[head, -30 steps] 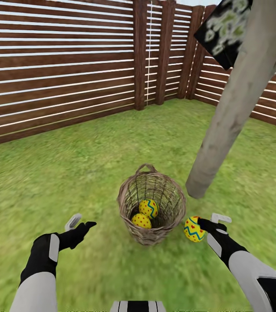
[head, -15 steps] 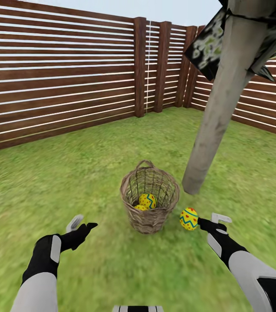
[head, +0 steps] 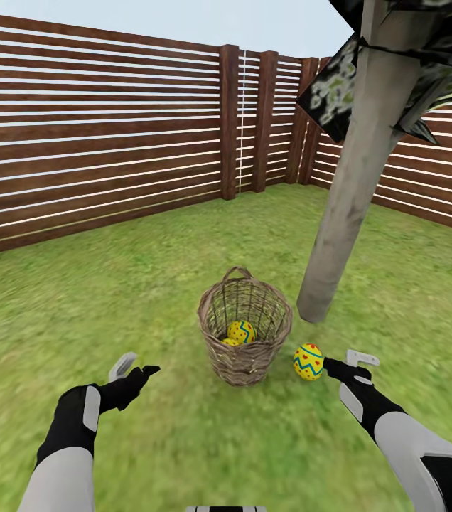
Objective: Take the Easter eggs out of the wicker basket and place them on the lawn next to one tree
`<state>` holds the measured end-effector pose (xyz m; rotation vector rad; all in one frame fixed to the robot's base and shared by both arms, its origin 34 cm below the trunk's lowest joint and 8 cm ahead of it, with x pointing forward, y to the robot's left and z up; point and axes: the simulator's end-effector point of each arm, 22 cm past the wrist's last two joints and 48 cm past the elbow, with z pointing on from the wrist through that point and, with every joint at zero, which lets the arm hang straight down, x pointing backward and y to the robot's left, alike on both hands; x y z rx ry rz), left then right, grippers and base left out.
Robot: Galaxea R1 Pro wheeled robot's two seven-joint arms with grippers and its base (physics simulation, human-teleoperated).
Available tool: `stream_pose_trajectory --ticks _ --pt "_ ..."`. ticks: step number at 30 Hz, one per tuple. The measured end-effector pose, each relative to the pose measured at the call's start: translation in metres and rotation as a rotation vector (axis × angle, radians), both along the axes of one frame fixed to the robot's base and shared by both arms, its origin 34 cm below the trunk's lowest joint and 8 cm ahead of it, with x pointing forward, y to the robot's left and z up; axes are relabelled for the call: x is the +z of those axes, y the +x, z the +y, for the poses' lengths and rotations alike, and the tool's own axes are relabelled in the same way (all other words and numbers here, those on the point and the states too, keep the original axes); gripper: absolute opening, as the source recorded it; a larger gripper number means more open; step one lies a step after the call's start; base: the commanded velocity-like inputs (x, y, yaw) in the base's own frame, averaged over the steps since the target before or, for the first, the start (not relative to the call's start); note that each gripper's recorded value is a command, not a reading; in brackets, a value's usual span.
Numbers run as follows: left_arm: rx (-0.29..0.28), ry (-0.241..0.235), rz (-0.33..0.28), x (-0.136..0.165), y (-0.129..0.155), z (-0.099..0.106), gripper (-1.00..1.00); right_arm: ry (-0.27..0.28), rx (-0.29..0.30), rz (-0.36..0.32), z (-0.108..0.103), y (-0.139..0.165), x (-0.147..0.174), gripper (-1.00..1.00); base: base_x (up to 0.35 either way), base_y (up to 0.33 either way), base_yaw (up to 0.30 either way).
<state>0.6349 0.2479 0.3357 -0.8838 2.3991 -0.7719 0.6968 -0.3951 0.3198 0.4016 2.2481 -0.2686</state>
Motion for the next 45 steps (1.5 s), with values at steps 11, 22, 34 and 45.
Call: stream_pose_trajectory --ticks 11,22,34,45 --pt "-0.008 -0.013 0.016 -0.006 -0.004 -0.006 1.0 0.0 0.0 0.001 0.0 0.0 0.0 1.0 0.0 0.0 0.0" --pt "-0.008 -0.013 0.016 -0.006 -0.004 -0.006 1.0 -0.002 -0.002 0.0 -0.001 0.0 0.0 1.0 0.0 0.0 0.0" --pt "-0.011 -0.011 0.017 -0.006 -0.004 -0.007 1.0 0.016 -0.009 0.137 -0.013 -0.019 -0.015 1.0 -0.009 0.0 0.0" --pt "-0.017 -0.018 0.028 -0.01 -0.007 -0.011 1.0 0.039 -0.015 0.229 -0.03 -0.017 -0.001 1.0 -0.278 0.0 0.0"
